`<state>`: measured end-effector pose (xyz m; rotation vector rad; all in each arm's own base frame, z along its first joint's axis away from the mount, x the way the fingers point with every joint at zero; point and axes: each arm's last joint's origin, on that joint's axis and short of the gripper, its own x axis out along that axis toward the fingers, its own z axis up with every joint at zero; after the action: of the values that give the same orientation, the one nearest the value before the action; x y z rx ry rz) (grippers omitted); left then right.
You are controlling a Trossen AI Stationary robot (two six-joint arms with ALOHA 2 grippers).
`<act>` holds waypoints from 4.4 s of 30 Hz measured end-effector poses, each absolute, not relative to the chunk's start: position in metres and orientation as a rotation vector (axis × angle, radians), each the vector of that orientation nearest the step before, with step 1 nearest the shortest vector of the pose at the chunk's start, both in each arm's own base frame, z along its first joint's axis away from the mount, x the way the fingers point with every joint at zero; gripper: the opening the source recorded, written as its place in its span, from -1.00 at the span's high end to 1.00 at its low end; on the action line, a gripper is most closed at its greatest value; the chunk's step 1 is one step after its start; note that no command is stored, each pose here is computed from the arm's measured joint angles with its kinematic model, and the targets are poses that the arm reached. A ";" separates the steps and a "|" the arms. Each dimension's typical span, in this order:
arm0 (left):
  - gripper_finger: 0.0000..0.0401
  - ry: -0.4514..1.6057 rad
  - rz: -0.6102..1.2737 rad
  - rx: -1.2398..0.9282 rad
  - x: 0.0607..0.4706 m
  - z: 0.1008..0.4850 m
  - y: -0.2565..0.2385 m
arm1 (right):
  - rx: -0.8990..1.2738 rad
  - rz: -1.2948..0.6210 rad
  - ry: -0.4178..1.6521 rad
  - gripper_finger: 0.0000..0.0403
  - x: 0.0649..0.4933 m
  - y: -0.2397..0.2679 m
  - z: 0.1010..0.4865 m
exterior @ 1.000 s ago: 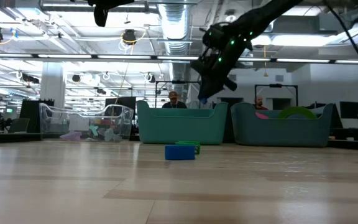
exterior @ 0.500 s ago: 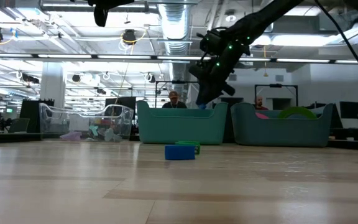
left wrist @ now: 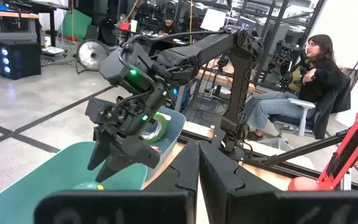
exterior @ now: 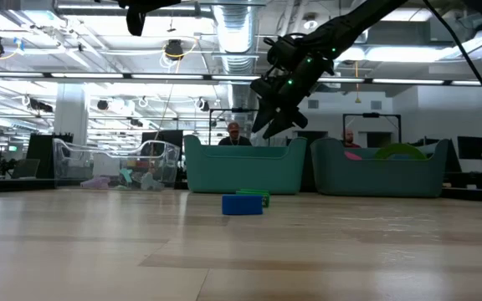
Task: Pick and place Stapler, Stapler remover, tape
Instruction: Put the green stapler into the green bin
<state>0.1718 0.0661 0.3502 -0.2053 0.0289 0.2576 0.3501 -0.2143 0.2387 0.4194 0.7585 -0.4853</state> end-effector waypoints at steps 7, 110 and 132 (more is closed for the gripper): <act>0.98 0.029 0.258 -0.205 0.172 0.350 0.066 | 0.446 -0.392 0.750 -0.21 0.351 -0.207 0.244; 0.10 0.095 0.260 -0.219 0.187 0.338 0.072 | 0.122 -0.022 1.197 0.37 0.402 -0.045 0.175; 0.10 0.095 0.260 -0.219 0.187 0.339 0.072 | 0.104 -0.058 1.188 -0.15 0.401 -0.047 0.169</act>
<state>0.1867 0.0715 0.3385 -0.2188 0.0952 0.2598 0.4006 -0.0470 0.1690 0.1045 1.1882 -0.0584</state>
